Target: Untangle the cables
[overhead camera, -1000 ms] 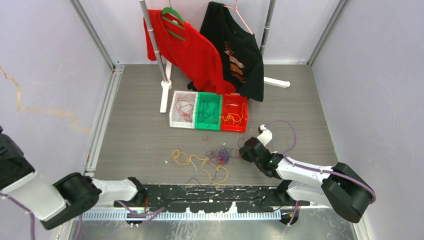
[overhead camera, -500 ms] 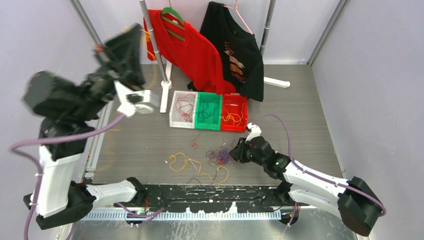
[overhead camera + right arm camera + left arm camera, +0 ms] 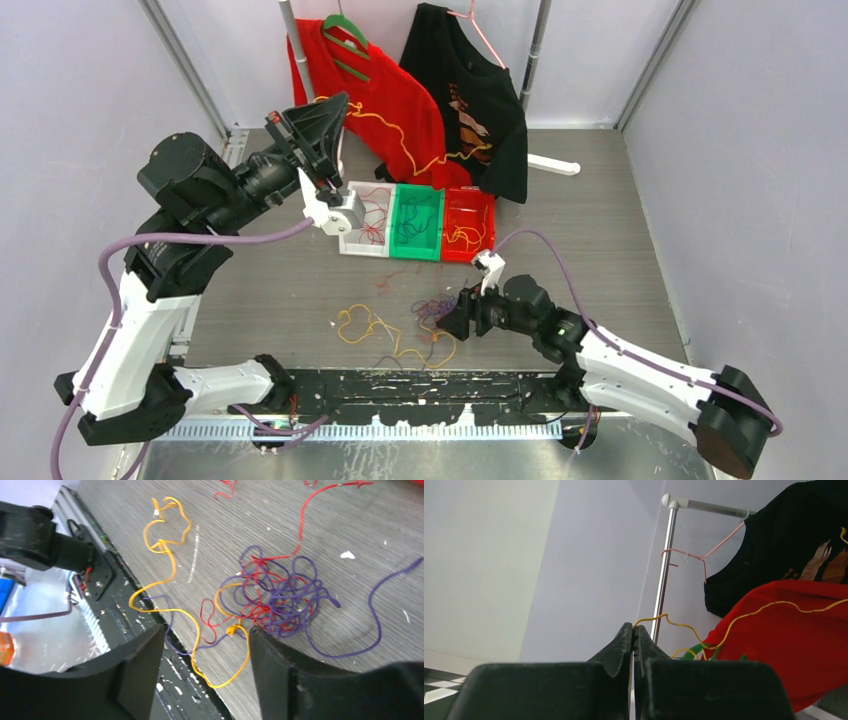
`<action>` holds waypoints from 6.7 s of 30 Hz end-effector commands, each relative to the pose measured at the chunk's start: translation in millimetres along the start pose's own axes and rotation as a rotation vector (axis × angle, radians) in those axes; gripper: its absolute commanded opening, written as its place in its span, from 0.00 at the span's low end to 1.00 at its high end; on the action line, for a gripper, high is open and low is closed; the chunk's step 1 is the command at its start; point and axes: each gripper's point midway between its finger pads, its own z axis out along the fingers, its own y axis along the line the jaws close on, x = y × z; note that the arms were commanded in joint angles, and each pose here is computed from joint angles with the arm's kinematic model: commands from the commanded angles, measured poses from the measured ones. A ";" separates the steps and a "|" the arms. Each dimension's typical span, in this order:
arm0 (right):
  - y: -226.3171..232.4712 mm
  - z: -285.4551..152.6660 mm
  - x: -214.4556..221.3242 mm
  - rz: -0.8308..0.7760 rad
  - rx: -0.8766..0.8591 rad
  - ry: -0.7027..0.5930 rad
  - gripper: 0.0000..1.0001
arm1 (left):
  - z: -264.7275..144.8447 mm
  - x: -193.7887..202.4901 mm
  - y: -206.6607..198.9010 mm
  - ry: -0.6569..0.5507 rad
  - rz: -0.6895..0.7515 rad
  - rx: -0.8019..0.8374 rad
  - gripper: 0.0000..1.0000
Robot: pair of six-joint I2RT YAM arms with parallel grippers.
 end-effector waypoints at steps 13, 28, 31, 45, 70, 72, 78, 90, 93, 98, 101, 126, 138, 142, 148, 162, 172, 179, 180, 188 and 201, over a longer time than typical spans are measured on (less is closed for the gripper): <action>92.7 -33.0 -167.6 -0.293 -0.095 -0.401 0.81 | 12.6 -35.6 23.4 -0.093 0.005 -0.085 0.00; 166.2 4.9 -246.3 -0.408 -0.290 -0.547 0.72 | 8.1 -54.7 34.0 -0.116 0.002 -0.113 0.00; 157.0 9.7 -252.2 -0.372 -0.271 -0.568 0.59 | 9.2 -61.5 32.9 -0.130 -0.006 -0.111 0.00; 115.1 -15.6 -287.3 -0.315 -0.026 -0.678 0.01 | 6.0 -64.5 23.8 -0.107 -0.206 -0.067 0.00; 114.9 -106.8 -373.8 0.118 -0.269 -0.824 0.01 | -36.7 -67.9 -223.5 0.090 -0.751 0.569 0.99; 115.6 -104.7 -370.6 0.097 -0.270 -0.808 0.01 | -42.5 -79.0 -212.1 0.058 -0.821 0.587 0.99; 110.0 -100.0 -363.1 0.046 -0.216 -0.765 0.01 | -17.4 -71.0 -156.0 0.145 -1.225 0.425 0.99; 77.6 -53.1 -326.1 -0.099 0.202 -0.465 0.01 | 39.8 -51.7 -162.7 0.208 -1.358 0.351 0.99; 79.2 -50.6 -322.1 -0.092 0.196 -0.438 0.01 | 34.9 -41.7 -175.5 0.221 -1.298 0.324 1.00; 91.8 -46.1 -320.5 -0.038 0.141 -0.400 0.01 | 35.6 -26.6 -188.3 0.208 -1.242 0.258 0.91; 109.8 -44.6 -319.3 -0.004 0.051 -0.379 0.01 | 37.9 -16.3 -195.7 0.209 -1.223 0.245 0.88; 189.9 -77.7 -322.6 0.087 -0.389 -0.438 0.01 | 19.7 -52.3 -195.9 -0.023 -1.677 0.599 0.75; 197.3 -90.2 -330.0 0.193 -0.529 -0.465 0.01 | 10.7 -75.0 -184.4 -0.122 -1.813 0.768 0.21; 193.9 -87.0 -327.1 0.201 -0.518 -0.453 0.01 | 11.8 -75.6 -180.6 -0.129 -1.824 0.758 0.19; 184.5 -74.7 -324.1 0.238 -0.476 -0.417 0.06 | 17.8 -60.6 -185.1 -0.043 -1.804 0.677 0.00; 114.7 -90.8 -236.5 0.052 -0.198 -0.203 0.71 | 5.9 15.0 -204.8 0.346 -1.452 0.460 0.00; 186.6 -139.2 -291.4 -0.154 -0.426 -0.341 0.72 | -36.0 -24.9 -256.1 0.251 -1.235 0.881 0.00; 204.7 -123.8 -290.7 -0.189 -0.596 -0.195 0.76 | -71.7 -62.7 -269.5 0.152 -1.122 1.089 0.00; 204.0 -119.9 -289.3 -0.176 -0.613 -0.183 0.75 | -75.4 -66.4 -269.5 0.136 -1.125 1.108 0.00; 209.1 -91.8 -249.6 -0.091 -0.751 -0.045 0.65 | -76.4 -75.1 -267.0 0.092 -1.134 1.117 0.00; 181.6 -64.0 -185.4 -0.184 -0.572 0.092 0.56 | -64.7 -80.1 -253.6 0.068 -1.142 1.062 0.00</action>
